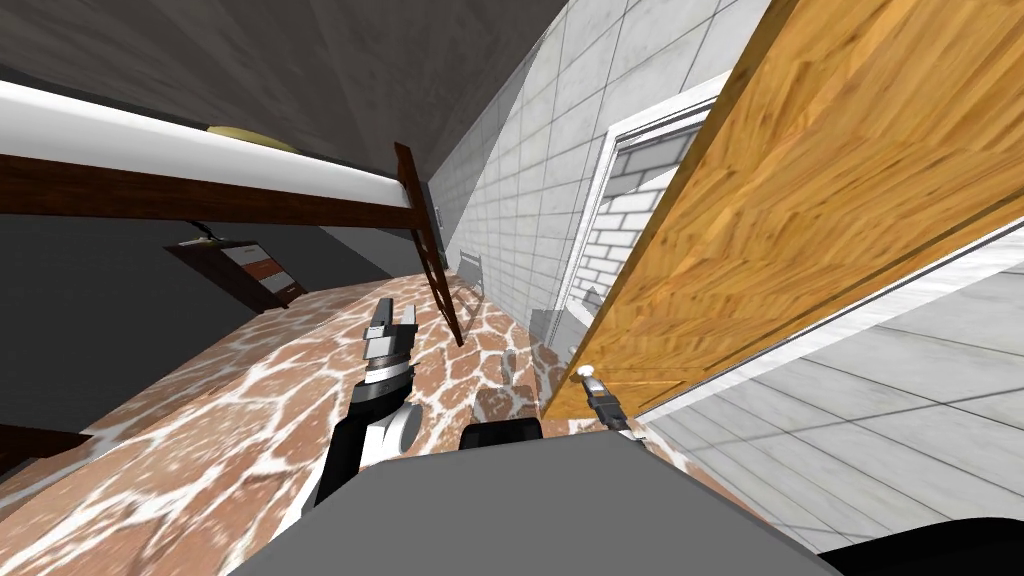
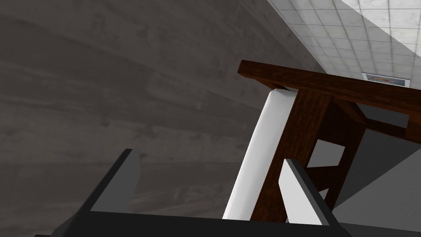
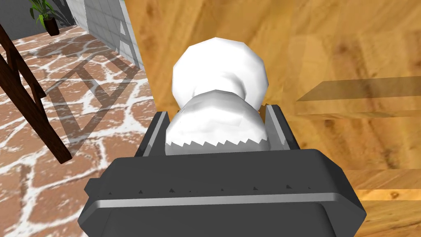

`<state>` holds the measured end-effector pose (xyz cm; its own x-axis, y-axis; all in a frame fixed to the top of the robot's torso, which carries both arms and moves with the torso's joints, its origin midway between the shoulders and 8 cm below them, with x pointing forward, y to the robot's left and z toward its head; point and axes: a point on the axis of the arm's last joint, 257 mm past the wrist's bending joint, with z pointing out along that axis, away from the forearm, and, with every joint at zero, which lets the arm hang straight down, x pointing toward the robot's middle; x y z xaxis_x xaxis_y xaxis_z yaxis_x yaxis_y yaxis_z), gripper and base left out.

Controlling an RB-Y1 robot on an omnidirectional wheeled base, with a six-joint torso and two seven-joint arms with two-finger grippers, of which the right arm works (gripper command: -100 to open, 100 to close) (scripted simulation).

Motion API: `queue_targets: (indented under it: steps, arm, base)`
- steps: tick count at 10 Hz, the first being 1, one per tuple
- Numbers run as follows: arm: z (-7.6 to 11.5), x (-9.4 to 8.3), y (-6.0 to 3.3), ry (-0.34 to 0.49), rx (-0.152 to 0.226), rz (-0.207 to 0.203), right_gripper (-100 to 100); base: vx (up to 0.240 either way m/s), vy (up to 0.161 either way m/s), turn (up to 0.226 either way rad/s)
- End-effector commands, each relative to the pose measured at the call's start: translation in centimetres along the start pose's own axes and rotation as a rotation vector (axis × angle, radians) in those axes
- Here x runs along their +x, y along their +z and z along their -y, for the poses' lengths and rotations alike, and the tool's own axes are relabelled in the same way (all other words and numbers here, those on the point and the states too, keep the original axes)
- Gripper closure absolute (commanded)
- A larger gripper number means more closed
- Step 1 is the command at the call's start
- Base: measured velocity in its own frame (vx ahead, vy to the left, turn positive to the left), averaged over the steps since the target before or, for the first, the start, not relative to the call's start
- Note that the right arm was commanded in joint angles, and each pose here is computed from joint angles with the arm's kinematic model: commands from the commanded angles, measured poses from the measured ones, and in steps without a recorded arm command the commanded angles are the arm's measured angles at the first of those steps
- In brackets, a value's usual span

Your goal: Pull the door open

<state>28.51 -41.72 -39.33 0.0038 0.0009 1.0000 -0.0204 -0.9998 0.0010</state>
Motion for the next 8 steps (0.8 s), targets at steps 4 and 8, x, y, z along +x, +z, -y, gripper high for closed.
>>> queue_targets:
  steps: [4,8]
  arm:
    - [0.0,-0.1,-0.54,0.001,0.019,0.001,100]
    - [-0.1,0.0,-1.06,0.001,0.041,-0.002,100]
  base:
    - [-0.165,-0.037,0.113]
    - [-0.201,-0.05,0.14]
